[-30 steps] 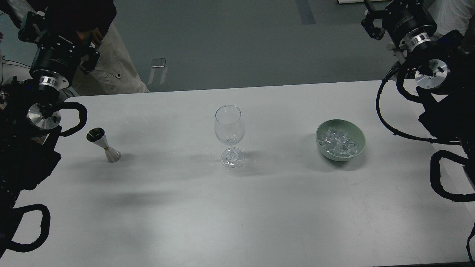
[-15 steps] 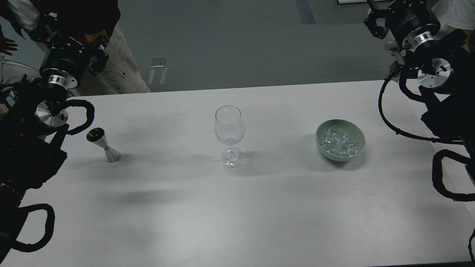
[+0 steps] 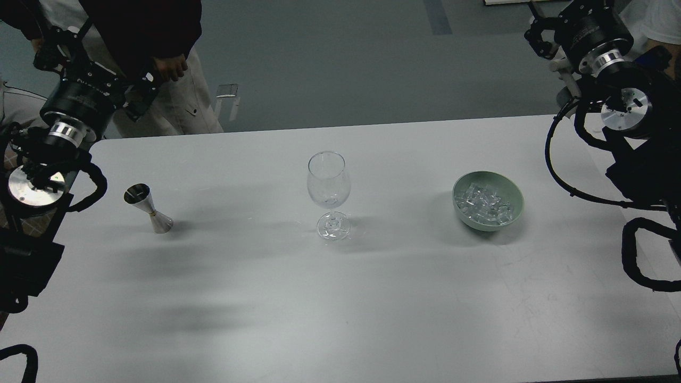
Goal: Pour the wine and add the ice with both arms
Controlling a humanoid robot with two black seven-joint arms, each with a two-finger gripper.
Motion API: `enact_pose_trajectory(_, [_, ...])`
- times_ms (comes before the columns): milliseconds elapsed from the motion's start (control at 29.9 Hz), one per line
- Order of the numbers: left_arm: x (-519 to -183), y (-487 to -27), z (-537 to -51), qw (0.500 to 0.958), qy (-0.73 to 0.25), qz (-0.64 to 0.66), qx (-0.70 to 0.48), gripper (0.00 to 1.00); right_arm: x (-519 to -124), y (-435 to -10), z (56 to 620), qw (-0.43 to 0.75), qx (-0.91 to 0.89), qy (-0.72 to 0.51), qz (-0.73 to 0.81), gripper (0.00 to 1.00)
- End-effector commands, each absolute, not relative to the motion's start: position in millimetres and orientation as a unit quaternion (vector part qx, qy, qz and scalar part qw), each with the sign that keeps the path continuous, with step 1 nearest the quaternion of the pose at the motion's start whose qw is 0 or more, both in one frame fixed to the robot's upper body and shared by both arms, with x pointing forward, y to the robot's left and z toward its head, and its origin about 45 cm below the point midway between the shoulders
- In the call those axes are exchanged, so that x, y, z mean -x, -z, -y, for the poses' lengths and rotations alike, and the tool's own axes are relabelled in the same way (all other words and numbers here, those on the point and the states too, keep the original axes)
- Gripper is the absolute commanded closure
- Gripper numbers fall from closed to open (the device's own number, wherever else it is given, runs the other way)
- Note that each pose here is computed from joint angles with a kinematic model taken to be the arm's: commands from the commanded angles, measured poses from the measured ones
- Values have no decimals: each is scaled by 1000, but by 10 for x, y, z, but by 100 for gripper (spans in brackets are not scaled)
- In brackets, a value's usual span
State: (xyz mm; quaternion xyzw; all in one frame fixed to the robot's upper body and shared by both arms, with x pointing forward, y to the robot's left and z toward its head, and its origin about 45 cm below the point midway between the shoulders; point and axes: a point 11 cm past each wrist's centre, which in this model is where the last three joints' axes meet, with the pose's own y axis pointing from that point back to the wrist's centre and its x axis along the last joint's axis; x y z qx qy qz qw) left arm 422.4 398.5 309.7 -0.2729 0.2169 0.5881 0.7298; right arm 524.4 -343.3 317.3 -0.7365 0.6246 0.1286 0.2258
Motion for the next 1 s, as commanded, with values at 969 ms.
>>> enact_pose_trajectory(969, [-2219, -1530, -4034, 439, -684, -490, 316, 16, -5185, -3029, 3541, 216, 729, -134, -635, 0])
